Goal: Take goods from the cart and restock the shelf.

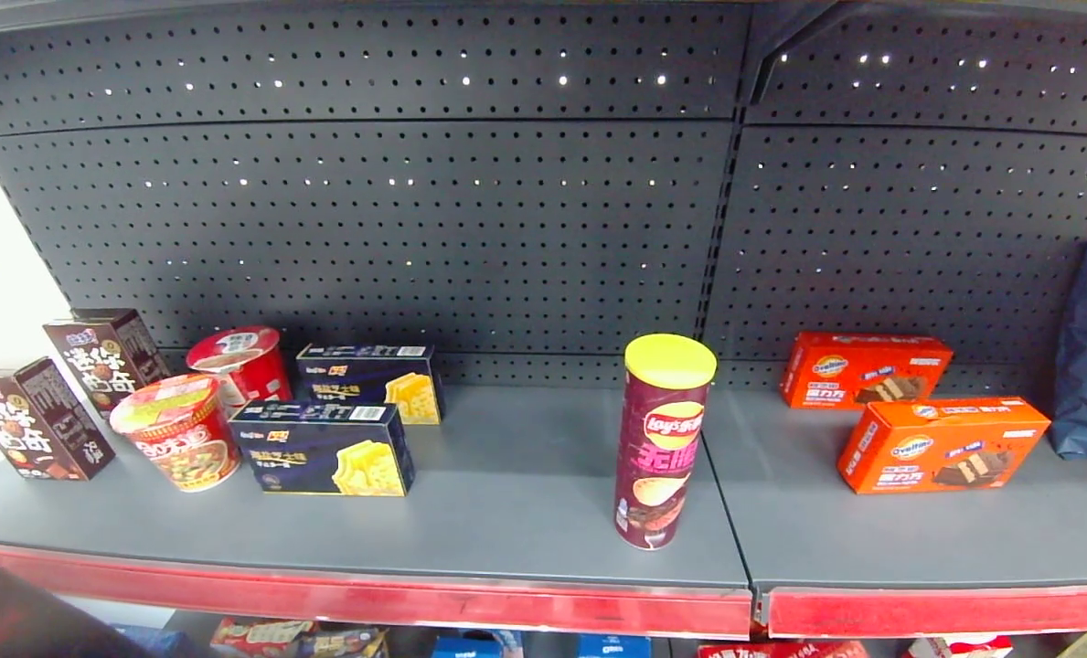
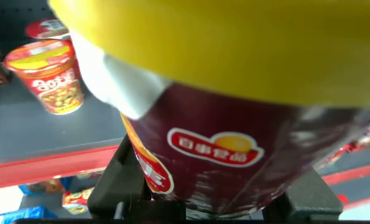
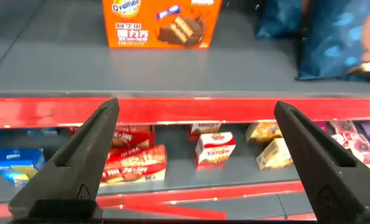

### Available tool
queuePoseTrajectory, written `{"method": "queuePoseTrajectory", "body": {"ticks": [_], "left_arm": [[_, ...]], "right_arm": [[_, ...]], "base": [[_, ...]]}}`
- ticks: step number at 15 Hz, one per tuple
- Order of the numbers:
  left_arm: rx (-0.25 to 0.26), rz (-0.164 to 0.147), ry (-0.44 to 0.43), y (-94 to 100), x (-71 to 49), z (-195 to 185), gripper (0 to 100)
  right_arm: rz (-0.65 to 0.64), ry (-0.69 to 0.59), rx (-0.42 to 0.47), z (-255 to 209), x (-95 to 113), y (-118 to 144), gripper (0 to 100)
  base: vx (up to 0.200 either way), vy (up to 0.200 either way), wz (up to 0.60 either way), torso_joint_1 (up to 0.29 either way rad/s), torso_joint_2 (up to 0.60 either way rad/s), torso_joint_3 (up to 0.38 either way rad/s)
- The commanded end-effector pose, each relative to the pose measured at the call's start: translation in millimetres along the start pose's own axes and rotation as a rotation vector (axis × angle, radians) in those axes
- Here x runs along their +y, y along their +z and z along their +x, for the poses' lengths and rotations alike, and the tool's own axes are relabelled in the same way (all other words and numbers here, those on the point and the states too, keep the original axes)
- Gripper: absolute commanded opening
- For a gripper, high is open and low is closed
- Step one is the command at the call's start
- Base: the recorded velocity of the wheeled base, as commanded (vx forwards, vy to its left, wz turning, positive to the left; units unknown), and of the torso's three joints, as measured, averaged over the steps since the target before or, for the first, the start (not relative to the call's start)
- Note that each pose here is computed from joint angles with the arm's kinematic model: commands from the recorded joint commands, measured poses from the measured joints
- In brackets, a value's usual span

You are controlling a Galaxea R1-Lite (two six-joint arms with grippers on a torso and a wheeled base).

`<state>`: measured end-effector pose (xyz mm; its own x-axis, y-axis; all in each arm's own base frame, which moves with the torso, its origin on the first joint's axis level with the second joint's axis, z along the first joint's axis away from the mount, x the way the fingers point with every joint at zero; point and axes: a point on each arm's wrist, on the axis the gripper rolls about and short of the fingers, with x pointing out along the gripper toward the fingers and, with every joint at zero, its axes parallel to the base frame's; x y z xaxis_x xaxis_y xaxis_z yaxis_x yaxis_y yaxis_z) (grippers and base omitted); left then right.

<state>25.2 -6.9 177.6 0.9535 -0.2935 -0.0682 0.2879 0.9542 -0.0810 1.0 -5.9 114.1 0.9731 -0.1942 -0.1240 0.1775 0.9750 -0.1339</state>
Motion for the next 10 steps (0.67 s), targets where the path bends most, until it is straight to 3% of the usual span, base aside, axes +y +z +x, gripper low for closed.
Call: {"method": "queuePoseTrajectory", "body": {"ticks": [1, 5, 10], "left_arm": [[0.022, 0.004, -0.138, 20.1, -2.6, 18, 0], [0.026, 0.012, -0.32, 42.6, -9.9, 59, 0], [0.107, 0.014, -0.45, 61.2, -27.3, 106, 0]], "right_arm": [[0.031, -0.025, -0.112, -21, -4, -15, 100], [0.045, -0.01, -0.109, -13, 0, -31, 100], [0.084, 0.023, -0.106, -13, 1, -32, 100]], "base": [[0.0, 0.0, 0.0, 0.0, 0.0, 0.0], [0.0, 0.0, 0.0, 0.0, 0.0, 0.0], [0.0, 0.0, 0.0, 0.0, 0.0, 0.0]]}}
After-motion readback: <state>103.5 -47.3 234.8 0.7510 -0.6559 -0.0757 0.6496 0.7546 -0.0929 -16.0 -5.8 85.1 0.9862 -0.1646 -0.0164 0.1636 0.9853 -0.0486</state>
